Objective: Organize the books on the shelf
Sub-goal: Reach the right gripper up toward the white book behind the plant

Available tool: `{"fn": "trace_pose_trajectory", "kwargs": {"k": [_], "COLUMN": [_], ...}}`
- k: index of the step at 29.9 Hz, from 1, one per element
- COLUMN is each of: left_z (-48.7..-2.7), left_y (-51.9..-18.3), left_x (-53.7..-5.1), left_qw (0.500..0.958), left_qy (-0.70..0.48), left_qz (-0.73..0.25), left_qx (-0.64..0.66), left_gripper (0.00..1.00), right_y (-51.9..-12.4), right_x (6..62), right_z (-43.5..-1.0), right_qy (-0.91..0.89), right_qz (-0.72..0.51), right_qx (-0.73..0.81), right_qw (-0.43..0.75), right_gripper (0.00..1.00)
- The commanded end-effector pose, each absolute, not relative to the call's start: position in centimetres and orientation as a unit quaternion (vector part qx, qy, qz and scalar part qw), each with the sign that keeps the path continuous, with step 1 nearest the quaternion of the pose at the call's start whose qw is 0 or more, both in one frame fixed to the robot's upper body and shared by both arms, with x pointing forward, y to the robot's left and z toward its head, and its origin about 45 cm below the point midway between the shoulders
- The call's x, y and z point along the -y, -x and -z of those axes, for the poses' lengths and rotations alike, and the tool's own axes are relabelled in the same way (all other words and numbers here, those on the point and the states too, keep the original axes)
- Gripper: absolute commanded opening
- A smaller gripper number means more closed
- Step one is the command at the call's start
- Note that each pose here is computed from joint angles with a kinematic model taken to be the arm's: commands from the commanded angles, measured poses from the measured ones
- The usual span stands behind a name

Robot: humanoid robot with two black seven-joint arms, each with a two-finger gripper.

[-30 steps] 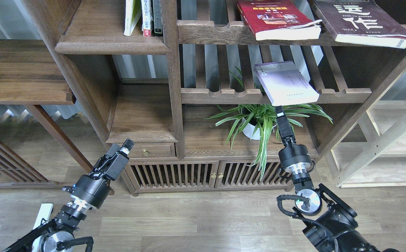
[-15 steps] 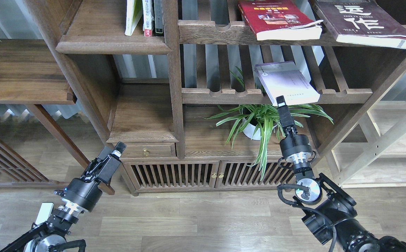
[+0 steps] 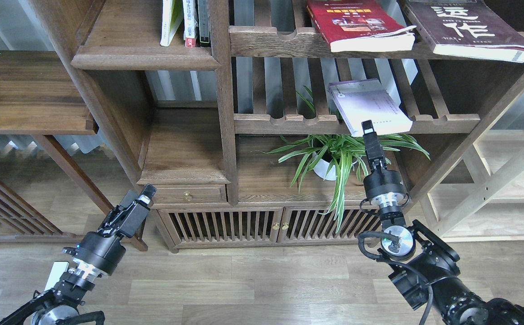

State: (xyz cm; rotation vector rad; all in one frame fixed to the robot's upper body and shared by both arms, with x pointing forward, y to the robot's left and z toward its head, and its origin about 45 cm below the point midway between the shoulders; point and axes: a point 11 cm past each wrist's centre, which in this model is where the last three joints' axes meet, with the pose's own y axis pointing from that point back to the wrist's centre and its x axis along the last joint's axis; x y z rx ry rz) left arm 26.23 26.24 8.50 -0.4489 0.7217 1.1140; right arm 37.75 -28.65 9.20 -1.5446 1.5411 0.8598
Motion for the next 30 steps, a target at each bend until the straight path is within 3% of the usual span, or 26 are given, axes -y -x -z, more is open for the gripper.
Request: {"fn": "trace_pose_trajectory", "kwargs": {"k": [1,30], "left_z": [-8.5,-8.4], "left_y": [-26.1,-25.7], "left_x": [-26.9,-28.0], "left_qw": [0.760,0.751], "left_qy": [0.207,0.208], "left_qz": [-0.517,-0.530], "left_qx": [-0.333,-0.334], "left_gripper": [0.99,0.99], "right_y": [-38.4,-39.7], "right_x": [28.9,28.7], "right_z": [-9.7,-8.8], "right_qy": [0.600,0.576], "right_qz": [-0.337,-0.341], "right_qx": [-0.607,-0.650], "right_qw": [0.398,0.360], "right_gripper": [1.00,1.00]}}
